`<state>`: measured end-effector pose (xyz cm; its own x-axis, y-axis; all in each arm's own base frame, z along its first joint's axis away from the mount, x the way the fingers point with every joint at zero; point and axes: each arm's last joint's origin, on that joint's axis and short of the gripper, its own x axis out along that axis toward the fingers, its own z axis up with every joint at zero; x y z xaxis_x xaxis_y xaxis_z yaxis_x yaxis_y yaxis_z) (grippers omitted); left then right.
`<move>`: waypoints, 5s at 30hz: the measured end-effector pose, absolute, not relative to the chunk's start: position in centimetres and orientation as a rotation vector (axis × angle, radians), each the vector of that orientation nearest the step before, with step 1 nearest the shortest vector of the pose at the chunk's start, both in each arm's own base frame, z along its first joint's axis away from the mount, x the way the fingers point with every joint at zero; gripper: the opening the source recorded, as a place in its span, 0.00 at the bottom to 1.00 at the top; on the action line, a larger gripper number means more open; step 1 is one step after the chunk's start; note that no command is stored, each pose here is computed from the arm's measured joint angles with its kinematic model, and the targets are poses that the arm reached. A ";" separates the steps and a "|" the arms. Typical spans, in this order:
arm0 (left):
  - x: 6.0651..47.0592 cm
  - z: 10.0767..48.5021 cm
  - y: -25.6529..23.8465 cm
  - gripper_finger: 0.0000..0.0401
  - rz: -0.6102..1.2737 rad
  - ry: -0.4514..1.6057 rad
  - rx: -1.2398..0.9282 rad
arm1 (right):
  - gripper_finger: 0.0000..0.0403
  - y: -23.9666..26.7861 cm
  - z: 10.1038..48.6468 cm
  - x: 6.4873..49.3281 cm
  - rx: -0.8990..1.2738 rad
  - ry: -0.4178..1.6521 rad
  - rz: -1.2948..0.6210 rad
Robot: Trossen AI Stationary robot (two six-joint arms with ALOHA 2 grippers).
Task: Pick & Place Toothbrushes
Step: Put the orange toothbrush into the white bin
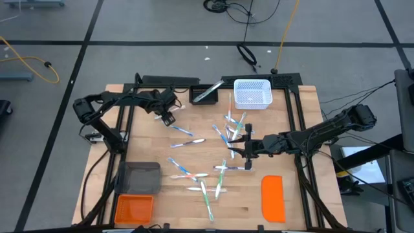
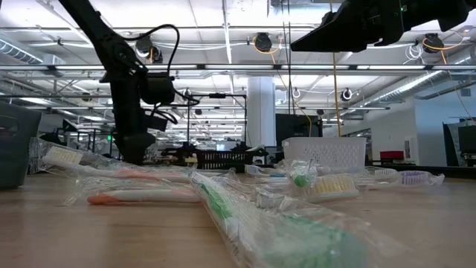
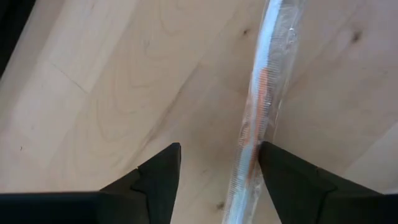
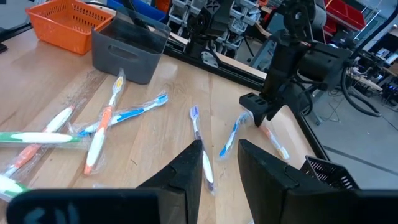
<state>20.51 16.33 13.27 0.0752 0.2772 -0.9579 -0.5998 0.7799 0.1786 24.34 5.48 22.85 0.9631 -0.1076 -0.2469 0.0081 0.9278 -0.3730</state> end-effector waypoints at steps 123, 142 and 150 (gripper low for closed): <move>34.1 22.5 -2.5 0.02 -0.043 0.046 0.102 | 0.16 3.0 23.8 27.0 -0.112 -0.031 -0.047; 34.1 22.2 -2.2 0.09 0.055 0.081 0.102 | 0.01 2.9 23.5 26.9 -0.168 0.024 -0.093; 34.1 22.0 -2.0 0.23 0.111 0.111 0.113 | 0.01 2.5 24.1 25.7 -0.209 0.091 -0.180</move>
